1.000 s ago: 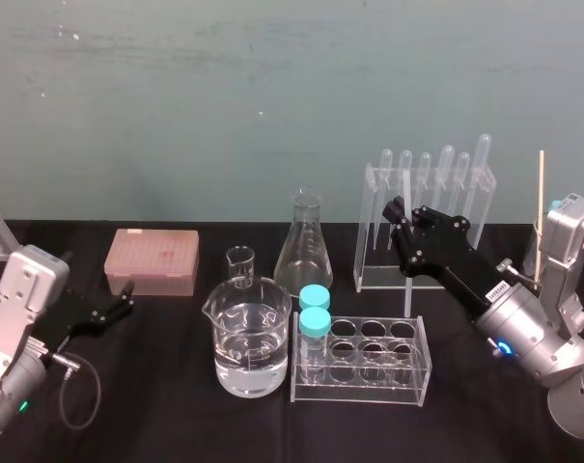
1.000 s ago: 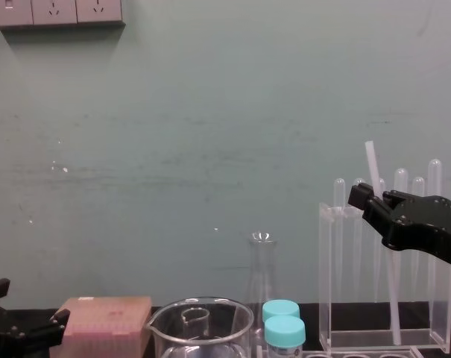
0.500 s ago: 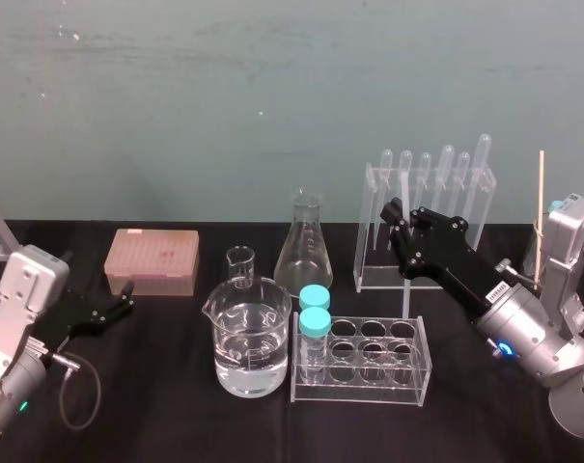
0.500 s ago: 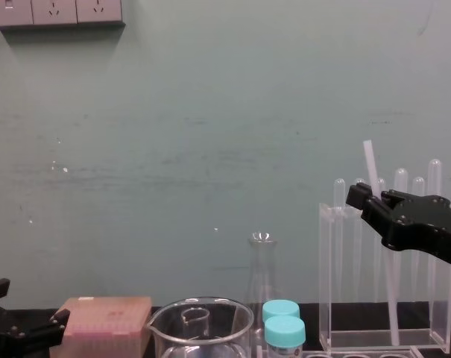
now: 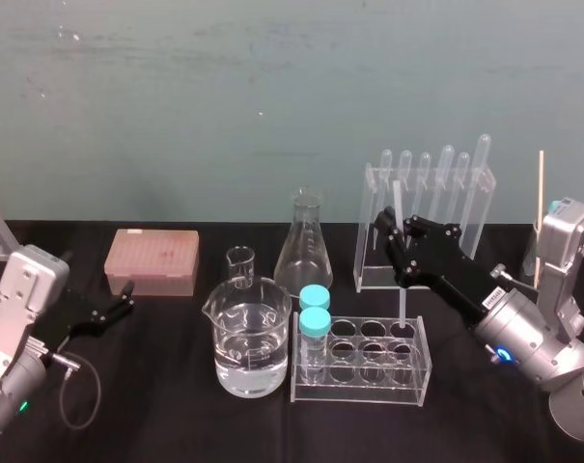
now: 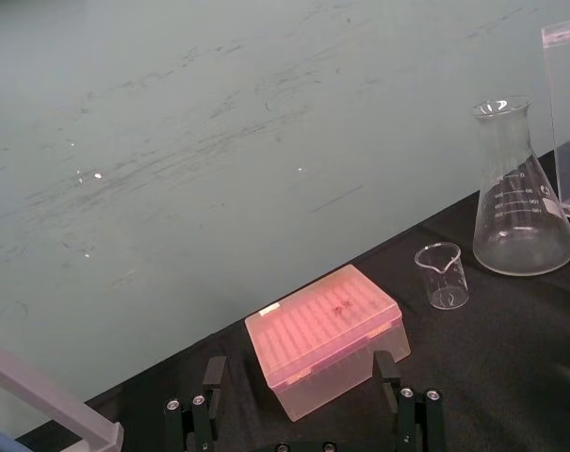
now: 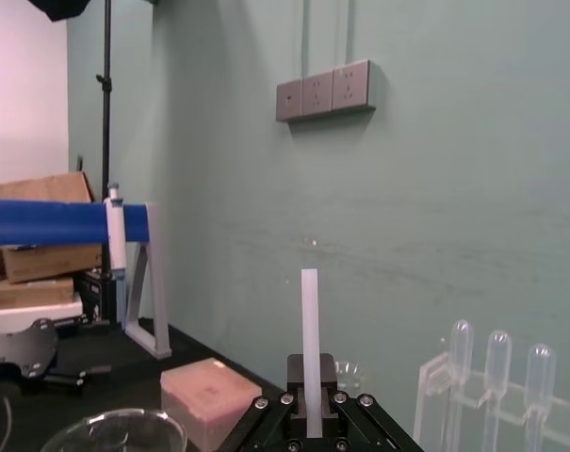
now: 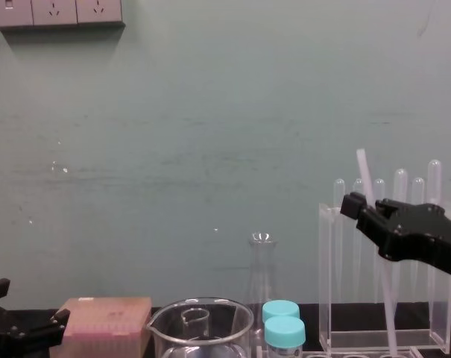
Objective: Pick up the stirring rod with one hand, then place it down.
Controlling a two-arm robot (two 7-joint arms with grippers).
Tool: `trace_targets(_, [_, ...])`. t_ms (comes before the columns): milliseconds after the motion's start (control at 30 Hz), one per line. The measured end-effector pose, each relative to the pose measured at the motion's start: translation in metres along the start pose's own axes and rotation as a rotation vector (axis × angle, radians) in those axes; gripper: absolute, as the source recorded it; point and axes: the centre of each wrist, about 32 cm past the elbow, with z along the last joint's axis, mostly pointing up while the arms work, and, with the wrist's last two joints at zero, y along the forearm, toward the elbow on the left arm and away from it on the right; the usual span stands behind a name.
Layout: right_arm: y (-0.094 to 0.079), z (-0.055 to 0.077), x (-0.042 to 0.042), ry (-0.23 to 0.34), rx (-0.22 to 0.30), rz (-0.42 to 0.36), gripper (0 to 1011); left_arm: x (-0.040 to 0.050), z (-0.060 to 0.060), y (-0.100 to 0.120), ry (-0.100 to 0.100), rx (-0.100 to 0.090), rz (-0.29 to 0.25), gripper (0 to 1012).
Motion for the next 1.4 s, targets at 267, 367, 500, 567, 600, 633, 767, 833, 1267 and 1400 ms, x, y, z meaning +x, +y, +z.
trace_targets(267, [0.0, -0.009, 0.003, 0.026, -0.036, 0.011, 72, 0.0, 0.0, 0.0, 0.0, 0.0, 0.0, 1000])
trace_targets(367, [0.001, -0.013, 0.0045, 0.044, -0.053, 0.013, 71, 0.0, 0.0, 0.0, 0.0, 0.0, 0.0, 1000])
trace_targets(500, [0.002, -0.019, 0.006, 0.058, -0.077, 0.017, 71, 0.0, 0.0, 0.0, 0.0, 0.0, 0.0, 1000])
trace_targets(567, [0.002, -0.021, 0.0067, 0.061, -0.088, 0.02, 72, 0.0, 0.0, 0.0, 0.0, 0.0, 0.0, 1000])
trace_targets(600, [0.003, -0.023, 0.0073, 0.062, -0.1, 0.024, 71, 0.0, 0.0, 0.0, 0.0, 0.0, 0.0, 1000])
trace_targets(633, [0.004, -0.024, 0.0076, 0.063, -0.104, 0.025, 71, 0.0, 0.0, 0.0, 0.0, 0.0, 0.0, 1000])
trace_targets(767, [0.004, -0.028, 0.0086, 0.071, -0.131, 0.028, 72, 0.0, 0.0, 0.0, 0.0, 0.0, 0.0, 1000])
trace_targets(833, [0.004, -0.03, 0.0092, 0.077, -0.144, 0.028, 72, 0.0, 0.0, 0.0, 0.0, 0.0, 0.0, 1000])
trace_targets(1267, [0.004, -0.032, 0.0095, 0.084, -0.176, 0.026, 71, 0.0, 0.0, 0.0, 0.0, 0.0, 0.0, 1000])
trace_targets(1400, [0.004, -0.032, 0.0095, 0.083, -0.174, 0.026, 72, 0.0, 0.0, 0.0, 0.0, 0.0, 0.0, 1000])
